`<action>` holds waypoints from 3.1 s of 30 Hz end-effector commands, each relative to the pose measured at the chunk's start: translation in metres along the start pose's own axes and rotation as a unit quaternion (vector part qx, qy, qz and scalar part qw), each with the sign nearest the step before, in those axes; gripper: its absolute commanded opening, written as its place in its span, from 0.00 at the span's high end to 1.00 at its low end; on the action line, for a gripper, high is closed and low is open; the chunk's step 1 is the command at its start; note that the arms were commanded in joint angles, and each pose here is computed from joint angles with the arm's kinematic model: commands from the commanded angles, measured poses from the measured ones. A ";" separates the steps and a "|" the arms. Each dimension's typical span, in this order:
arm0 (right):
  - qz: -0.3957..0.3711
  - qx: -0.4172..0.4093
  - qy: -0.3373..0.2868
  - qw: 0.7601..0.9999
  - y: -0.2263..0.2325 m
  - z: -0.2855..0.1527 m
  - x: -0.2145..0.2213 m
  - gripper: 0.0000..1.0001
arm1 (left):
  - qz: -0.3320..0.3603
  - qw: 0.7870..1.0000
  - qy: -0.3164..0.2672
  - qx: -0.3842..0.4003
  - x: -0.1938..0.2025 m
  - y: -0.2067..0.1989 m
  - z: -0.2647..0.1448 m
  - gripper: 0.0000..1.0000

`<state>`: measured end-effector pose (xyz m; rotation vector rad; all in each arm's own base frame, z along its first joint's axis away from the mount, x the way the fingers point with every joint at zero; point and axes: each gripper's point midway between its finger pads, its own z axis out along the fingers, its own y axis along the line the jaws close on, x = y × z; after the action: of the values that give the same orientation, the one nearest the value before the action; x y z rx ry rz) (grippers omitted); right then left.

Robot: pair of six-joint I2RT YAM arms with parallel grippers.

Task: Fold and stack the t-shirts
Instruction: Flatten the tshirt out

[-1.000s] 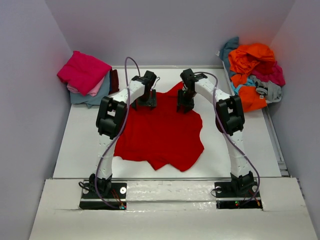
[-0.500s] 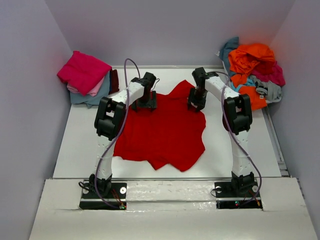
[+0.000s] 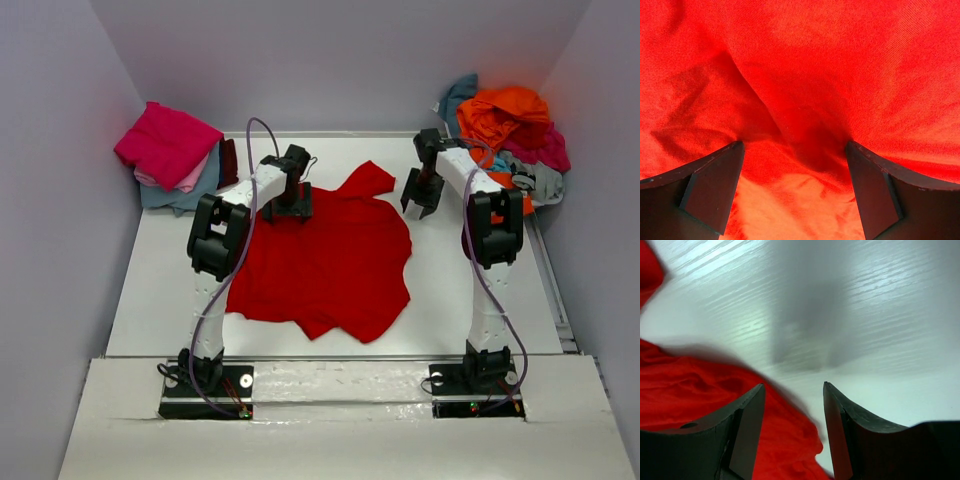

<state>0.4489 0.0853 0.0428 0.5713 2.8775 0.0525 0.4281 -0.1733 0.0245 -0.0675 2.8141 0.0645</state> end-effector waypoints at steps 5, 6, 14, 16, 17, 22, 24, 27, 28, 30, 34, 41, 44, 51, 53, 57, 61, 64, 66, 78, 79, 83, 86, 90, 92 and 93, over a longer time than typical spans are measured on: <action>-0.032 -0.111 -0.051 0.992 0.044 -0.062 -0.022 0.46 | 0.010 1.000 0.013 -0.014 0.006 0.013 -0.010 0.05; -0.036 -0.134 -0.056 0.989 0.053 -0.069 -0.025 0.47 | 0.009 1.000 0.013 -0.013 0.006 0.013 -0.010 0.05; -0.069 -0.169 -0.029 0.983 0.082 -0.053 -0.019 0.54 | 0.008 1.000 0.012 -0.007 0.002 0.009 -0.009 0.05; -0.078 -0.175 -0.025 0.981 0.090 -0.049 -0.016 0.57 | 0.008 1.000 0.012 -0.008 0.002 0.009 -0.009 0.05; -0.085 -0.179 -0.021 0.980 0.098 -0.046 -0.012 0.58 | 0.008 1.000 0.012 -0.008 0.002 0.009 -0.009 0.05; -0.109 -0.188 0.003 0.976 0.120 -0.033 0.006 0.58 | 0.005 1.000 0.012 -0.003 0.000 0.007 -0.009 0.06; -0.113 -0.182 0.008 0.977 0.122 -0.028 0.011 0.59 | 0.005 1.000 0.012 -0.005 -0.001 0.007 -0.009 0.06; -0.108 -0.174 0.019 0.978 0.118 -0.020 0.018 0.59 | 0.006 1.000 0.010 -0.005 -0.004 0.006 -0.011 0.06; -0.107 -0.173 0.021 0.979 0.116 -0.018 0.020 0.59 | 0.006 1.000 0.009 -0.005 -0.006 0.006 -0.011 0.06; -0.106 -0.169 0.023 0.980 0.114 -0.016 0.021 0.60 | 0.006 1.000 0.010 -0.005 -0.006 0.005 -0.010 0.06; -0.106 -0.153 0.035 0.982 0.107 -0.008 0.027 0.61 | 0.007 1.000 0.011 -0.003 -0.008 0.004 -0.010 0.06; -0.100 -0.126 0.066 0.985 0.093 0.010 0.044 0.61 | 0.006 1.000 -0.006 0.007 -0.019 0.000 -0.024 0.06; -0.096 -0.117 0.073 0.986 0.088 0.014 0.049 0.61 | 0.003 1.000 -0.027 0.012 -0.030 0.000 -0.040 0.06; -0.090 -0.080 0.071 0.990 0.075 0.019 0.049 0.61 | -0.008 0.997 -0.082 0.007 -0.058 0.005 -0.078 0.06; -0.087 -0.071 0.063 0.992 0.072 0.016 0.046 0.60 | -0.008 0.996 -0.085 0.004 -0.061 0.007 -0.083 0.06; -0.080 -0.051 0.053 0.994 0.064 0.011 0.044 0.57 | -0.008 0.996 -0.086 -0.001 -0.059 0.010 -0.087 0.06; -0.055 -0.040 0.044 0.997 0.052 0.006 0.040 0.56 | -0.007 0.996 -0.085 0.000 -0.058 0.010 -0.087 0.06; -0.031 -0.031 0.032 0.999 0.039 0.000 0.033 0.55 | -0.006 0.996 -0.084 0.000 -0.058 0.010 -0.087 0.06; -0.022 -0.025 0.025 0.999 0.032 -0.003 0.029 0.54 | -0.005 0.997 -0.081 0.000 -0.056 0.010 -0.085 0.06; 0.021 0.007 -0.001 1.000 -0.005 -0.014 0.002 0.54 | 0.003 0.998 -0.057 0.003 -0.044 0.008 -0.069 0.06; 0.021 0.007 -0.003 1.000 -0.006 -0.015 0.002 0.54 | 0.002 0.998 -0.056 0.003 -0.044 0.007 -0.068 0.06; 0.026 0.006 -0.008 1.000 -0.012 -0.019 -0.006 0.54 | 0.004 0.999 -0.044 0.006 -0.039 0.005 -0.060 0.05; 0.018 -0.008 -0.003 1.000 -0.006 -0.022 -0.007 0.54 | 0.001 0.999 -0.044 0.001 -0.036 0.007 -0.056 0.05; 0.011 -0.040 -0.008 0.999 0.005 -0.032 -0.010 0.54 | -0.010 0.999 -0.050 -0.002 -0.036 0.013 -0.056 0.05; 0.009 -0.040 -0.016 0.999 0.005 -0.036 -0.013 0.54 | -0.017 0.998 -0.053 0.002 -0.037 0.016 -0.056 0.05; 0.009 -0.039 -0.020 0.999 0.005 -0.037 -0.016 0.54 | -0.022 0.999 -0.048 0.006 -0.036 0.019 -0.051 0.05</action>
<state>0.4410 0.0839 0.0362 0.6211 2.9243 0.0902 0.4406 -0.1658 0.0654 -0.0653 2.7644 0.0866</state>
